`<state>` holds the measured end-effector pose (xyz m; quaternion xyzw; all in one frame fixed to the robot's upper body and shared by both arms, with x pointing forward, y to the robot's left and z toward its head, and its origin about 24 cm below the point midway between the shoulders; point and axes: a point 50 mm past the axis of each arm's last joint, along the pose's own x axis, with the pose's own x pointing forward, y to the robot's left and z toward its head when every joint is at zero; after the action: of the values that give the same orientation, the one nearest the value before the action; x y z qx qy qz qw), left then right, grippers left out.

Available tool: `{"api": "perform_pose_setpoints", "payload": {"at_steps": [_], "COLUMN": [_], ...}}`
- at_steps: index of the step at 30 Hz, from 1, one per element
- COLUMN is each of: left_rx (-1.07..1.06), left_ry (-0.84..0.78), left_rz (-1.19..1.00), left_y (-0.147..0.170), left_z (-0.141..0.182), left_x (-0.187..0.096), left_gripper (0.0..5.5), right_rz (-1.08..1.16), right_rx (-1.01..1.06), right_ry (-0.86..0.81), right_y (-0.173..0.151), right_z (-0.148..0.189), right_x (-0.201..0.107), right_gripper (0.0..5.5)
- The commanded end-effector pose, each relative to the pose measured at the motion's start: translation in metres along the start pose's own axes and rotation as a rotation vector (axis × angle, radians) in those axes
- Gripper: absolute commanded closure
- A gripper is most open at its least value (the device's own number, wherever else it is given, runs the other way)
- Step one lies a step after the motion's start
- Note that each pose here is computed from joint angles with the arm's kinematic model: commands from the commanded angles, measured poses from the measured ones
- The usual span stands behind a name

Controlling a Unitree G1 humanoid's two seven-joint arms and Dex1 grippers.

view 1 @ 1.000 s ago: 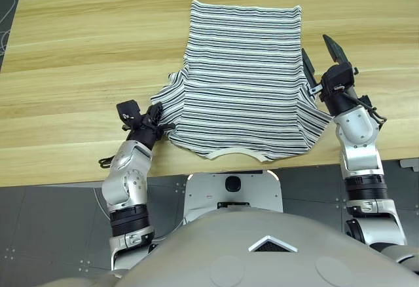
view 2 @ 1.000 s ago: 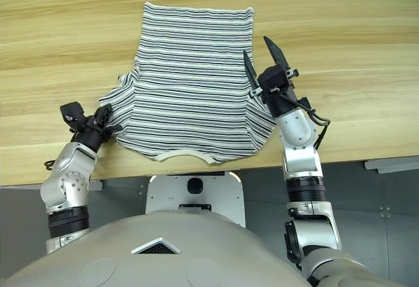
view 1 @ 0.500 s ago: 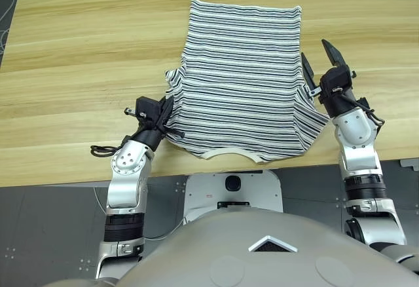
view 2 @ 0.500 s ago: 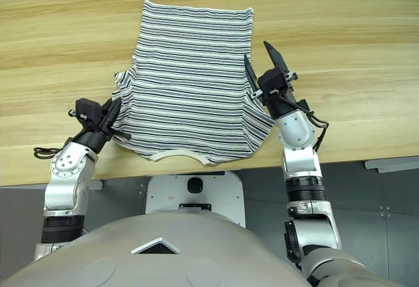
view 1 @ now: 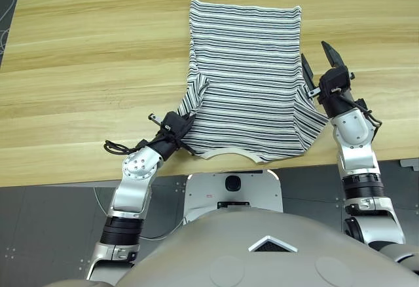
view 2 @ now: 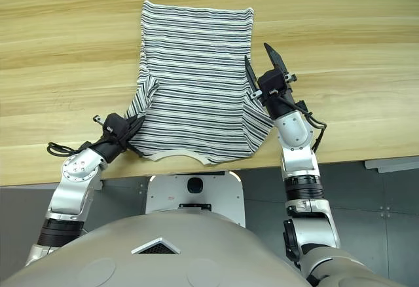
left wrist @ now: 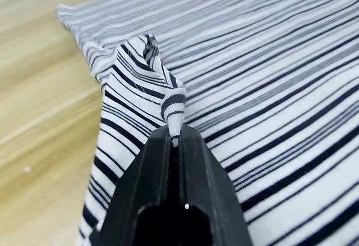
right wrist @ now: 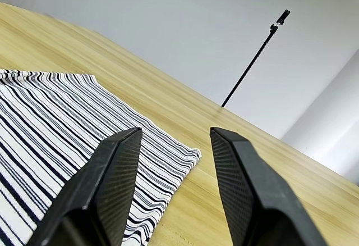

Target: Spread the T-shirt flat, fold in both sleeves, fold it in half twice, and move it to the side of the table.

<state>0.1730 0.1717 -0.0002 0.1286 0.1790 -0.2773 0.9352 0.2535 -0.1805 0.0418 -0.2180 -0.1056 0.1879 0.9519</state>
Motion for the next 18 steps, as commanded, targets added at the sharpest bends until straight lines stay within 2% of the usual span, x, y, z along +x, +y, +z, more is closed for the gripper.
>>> {"api": "perform_pose_setpoints", "payload": {"at_steps": [1,3,6,11,18], "left_rx": [0.002,0.000,-0.018,-0.068,-0.103], "left_ry": [0.065,0.057,0.011,-0.172,-0.250], "left_rz": [0.042,0.056,0.060,0.056,0.008], "left_y": [0.004,0.005,0.006,0.006,-0.002], "left_z": [-0.007,-0.005,0.001,0.025,0.035], "left_x": [0.000,0.001,0.002,0.003,0.002], "left_gripper": [5.38,5.38,4.74,4.05,2.94], "right_rz": [0.003,0.003,0.002,0.004,-0.005], "right_rx": [-0.002,-0.002,-0.001,0.001,0.010], "right_ry": [-0.023,-0.022,-0.021,-0.022,0.015], "right_y": [0.001,0.001,0.001,0.001,-0.014], "right_z": [0.004,0.004,0.003,0.004,0.004], "right_x": [0.004,0.004,0.003,0.003,-0.010], "right_gripper": [3.24,3.24,3.24,3.24,3.24]}}
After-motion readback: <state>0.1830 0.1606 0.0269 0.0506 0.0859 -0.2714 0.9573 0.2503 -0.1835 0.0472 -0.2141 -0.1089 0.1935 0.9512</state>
